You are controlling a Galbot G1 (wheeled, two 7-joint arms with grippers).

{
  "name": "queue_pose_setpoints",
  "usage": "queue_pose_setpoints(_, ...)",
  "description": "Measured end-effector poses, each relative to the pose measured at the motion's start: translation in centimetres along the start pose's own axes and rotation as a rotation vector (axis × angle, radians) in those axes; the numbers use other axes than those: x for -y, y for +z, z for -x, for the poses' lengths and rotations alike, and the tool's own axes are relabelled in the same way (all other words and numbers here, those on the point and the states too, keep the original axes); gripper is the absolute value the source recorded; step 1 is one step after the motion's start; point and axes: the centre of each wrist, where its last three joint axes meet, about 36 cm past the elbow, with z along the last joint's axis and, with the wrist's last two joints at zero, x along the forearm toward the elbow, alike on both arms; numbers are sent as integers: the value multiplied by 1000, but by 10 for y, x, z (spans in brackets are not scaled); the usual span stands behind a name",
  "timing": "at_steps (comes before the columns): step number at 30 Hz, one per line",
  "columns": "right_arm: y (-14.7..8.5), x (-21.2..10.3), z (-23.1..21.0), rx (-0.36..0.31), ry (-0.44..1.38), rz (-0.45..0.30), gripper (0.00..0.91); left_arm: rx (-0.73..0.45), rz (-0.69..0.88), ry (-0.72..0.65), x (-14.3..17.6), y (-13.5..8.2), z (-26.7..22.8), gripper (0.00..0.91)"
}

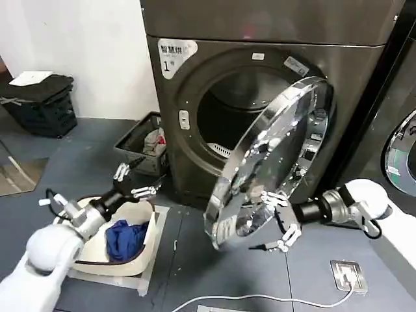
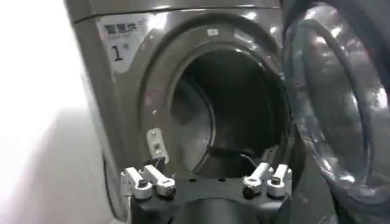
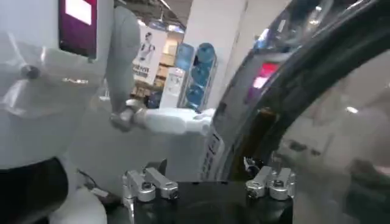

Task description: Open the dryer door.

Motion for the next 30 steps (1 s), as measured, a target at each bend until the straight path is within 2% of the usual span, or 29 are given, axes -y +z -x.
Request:
queue_pose_setpoints(9,-29,-66,-49,-7,187,-56,907,43,17,199,13,4,56,907)
queue_pose_setpoints(16,-49,-139,-92,-68,401,-116,907,103,37,357,42,-3,107,907)
queue_pose_setpoints(23,-73,-228,-131,-168,736,-161,907,142,23,447,75,-6,144,907)
queue_pose_setpoints(27,-85,-278,-147,-275,935,-192,907,157,18,475,87,-9,159,907)
queue_pose_setpoints(30,-97,-316,-157,-381,1101,-231,907,165,15,487,92,-10,168,907)
